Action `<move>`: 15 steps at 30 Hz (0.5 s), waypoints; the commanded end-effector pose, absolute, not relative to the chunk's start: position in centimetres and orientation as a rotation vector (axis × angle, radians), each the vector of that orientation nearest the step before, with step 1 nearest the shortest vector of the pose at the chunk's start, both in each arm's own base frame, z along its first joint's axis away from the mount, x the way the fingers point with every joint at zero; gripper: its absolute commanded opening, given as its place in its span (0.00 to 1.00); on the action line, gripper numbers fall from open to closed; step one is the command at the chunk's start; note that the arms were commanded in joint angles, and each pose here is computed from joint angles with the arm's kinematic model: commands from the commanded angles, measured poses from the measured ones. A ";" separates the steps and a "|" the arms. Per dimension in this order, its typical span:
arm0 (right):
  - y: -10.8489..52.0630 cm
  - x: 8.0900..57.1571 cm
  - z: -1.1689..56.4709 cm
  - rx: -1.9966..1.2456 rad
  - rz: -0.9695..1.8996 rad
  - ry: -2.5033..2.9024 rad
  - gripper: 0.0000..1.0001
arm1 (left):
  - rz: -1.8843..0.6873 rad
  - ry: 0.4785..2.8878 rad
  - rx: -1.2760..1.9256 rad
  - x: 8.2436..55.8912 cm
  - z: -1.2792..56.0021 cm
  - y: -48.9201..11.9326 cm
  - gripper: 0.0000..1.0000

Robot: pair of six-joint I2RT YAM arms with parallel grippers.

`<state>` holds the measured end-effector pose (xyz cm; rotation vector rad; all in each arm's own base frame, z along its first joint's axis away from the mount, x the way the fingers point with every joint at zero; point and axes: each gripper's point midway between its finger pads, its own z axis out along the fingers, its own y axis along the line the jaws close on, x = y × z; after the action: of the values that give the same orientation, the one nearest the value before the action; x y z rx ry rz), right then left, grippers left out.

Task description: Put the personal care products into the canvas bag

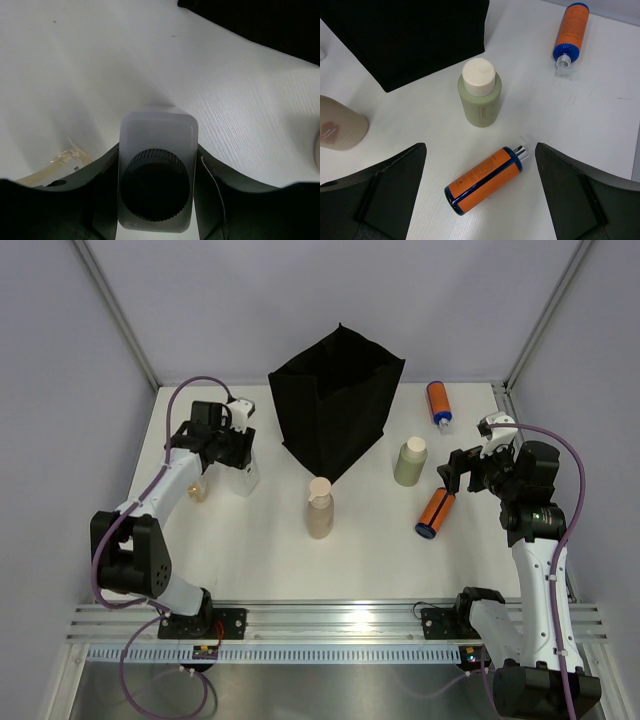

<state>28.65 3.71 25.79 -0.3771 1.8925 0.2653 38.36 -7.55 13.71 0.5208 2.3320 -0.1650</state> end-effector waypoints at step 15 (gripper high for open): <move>3.5 28.4 26.5 -0.381 0.233 1.865 0.99 | -0.472 1.833 0.165 35.7 35.0 -10.6 0.00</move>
<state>28.57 3.62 25.97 -0.3744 1.8868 0.2568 34.99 -8.64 20.36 0.2201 2.2845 -0.3282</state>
